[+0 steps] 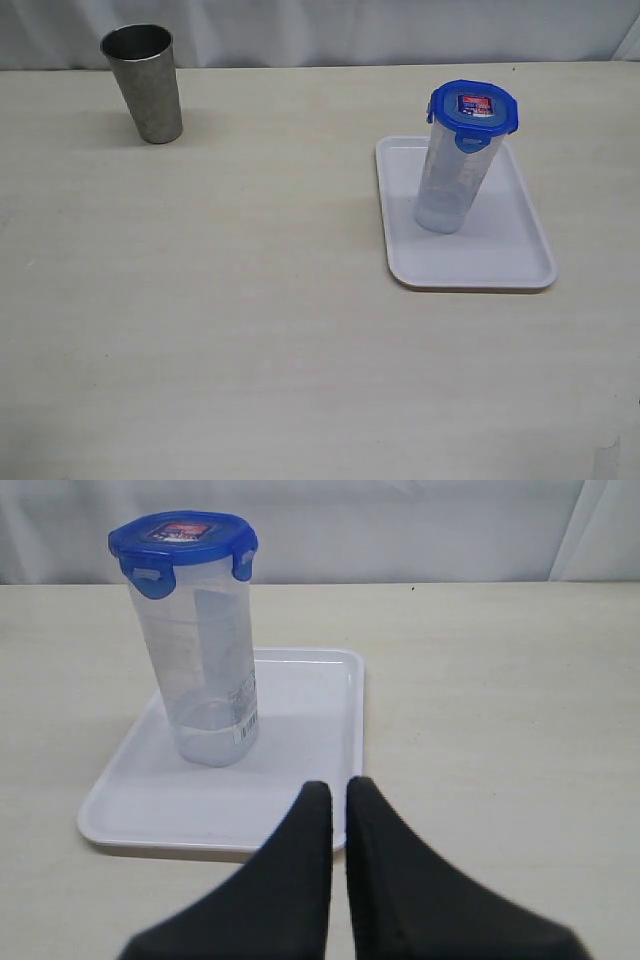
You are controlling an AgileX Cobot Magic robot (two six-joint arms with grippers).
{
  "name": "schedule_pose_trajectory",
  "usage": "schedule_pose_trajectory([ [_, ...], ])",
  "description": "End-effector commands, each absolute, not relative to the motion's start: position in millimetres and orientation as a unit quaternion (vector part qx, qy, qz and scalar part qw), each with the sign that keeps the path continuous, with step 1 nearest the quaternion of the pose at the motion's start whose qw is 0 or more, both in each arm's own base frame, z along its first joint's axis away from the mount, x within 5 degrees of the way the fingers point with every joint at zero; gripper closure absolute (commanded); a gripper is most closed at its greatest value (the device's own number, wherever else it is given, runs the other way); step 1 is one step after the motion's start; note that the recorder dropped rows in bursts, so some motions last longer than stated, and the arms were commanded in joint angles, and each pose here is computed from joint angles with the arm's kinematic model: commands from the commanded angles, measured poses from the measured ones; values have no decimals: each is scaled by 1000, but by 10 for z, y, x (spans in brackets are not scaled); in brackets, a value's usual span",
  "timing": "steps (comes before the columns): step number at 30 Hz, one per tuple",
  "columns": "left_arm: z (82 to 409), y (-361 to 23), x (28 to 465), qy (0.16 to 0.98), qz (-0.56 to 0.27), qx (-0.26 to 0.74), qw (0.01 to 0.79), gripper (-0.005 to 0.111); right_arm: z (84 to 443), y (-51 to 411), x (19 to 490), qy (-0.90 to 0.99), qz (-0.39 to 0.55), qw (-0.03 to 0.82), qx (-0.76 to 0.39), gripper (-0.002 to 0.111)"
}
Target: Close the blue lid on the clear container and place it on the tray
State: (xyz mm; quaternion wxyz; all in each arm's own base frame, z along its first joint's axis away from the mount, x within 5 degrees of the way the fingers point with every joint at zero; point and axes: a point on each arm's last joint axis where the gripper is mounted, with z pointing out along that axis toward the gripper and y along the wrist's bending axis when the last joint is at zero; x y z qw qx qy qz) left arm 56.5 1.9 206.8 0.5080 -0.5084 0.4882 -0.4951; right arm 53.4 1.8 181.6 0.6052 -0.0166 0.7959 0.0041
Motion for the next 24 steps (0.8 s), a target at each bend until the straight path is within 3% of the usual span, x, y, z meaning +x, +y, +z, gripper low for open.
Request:
schedule_pose_trajectory([
  [1, 1972, 19, 561, 520, -464, -524, 490, 2, 1821, 13, 534, 792, 1, 610, -15, 103],
  [5, 1846, 27, 540, 555, -420, -552, 459, 2, 1821, 13, 534, 792, 1, 610, -15, 103],
  [20, 1843, 28, 539, 557, -418, -552, 459, 2, 1821, 13, 534, 792, 1, 610, -15, 103],
  [22, 1843, 28, 539, 598, -381, -507, 489, 2, 1821, 13, 534, 792, 1, 610, -15, 103],
  [24, 1843, 28, 539, 695, -264, -364, 561, 2, 1821, 13, 534, 792, 1, 610, -15, 103],
])
